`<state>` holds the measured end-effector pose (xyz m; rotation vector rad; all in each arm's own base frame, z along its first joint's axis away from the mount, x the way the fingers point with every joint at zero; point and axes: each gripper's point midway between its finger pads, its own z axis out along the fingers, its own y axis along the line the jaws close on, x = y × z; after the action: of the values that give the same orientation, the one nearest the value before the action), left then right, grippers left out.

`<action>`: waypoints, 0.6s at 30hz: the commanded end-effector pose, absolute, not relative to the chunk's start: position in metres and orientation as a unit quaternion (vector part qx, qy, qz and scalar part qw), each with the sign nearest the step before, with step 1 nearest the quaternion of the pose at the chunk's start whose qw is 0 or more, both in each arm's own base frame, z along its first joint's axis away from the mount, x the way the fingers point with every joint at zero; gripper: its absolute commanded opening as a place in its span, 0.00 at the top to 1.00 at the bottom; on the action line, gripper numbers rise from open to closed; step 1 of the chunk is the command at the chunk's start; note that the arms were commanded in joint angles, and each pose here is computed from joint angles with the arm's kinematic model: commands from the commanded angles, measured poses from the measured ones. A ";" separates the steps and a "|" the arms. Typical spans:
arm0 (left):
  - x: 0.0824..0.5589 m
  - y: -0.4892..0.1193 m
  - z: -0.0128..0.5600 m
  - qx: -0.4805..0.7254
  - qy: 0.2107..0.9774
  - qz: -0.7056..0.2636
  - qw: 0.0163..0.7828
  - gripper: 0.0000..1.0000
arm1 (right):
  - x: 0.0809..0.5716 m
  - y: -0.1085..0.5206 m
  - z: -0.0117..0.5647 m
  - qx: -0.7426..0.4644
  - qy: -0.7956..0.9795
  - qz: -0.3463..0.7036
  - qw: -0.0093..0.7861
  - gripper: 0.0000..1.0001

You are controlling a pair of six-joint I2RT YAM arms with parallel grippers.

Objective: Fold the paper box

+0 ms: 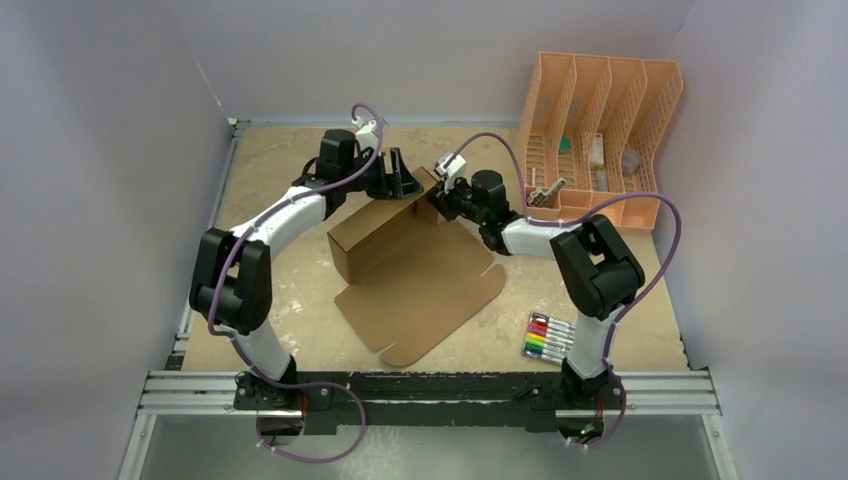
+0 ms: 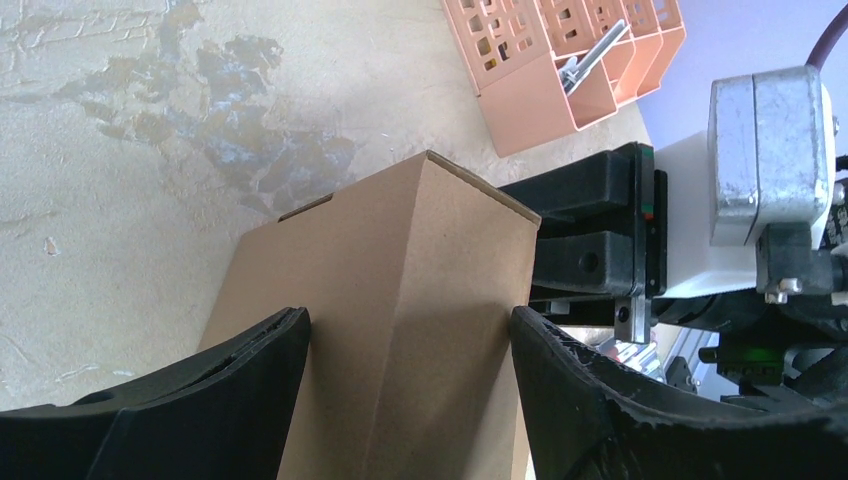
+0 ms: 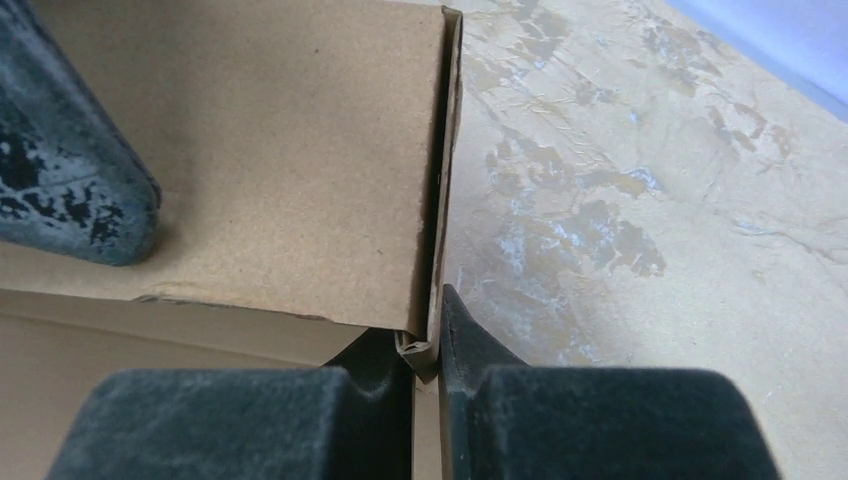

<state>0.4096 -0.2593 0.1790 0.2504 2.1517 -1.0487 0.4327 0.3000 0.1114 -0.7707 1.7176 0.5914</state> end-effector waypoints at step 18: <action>0.405 -0.287 0.193 0.098 0.798 -0.507 0.311 0.26 | 0.458 0.314 0.123 -0.296 0.707 0.237 0.597 0.79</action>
<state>0.4233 -0.2651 0.1781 0.1843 2.1307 -1.1662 0.4486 0.3042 0.1111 -0.7153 1.6845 0.5470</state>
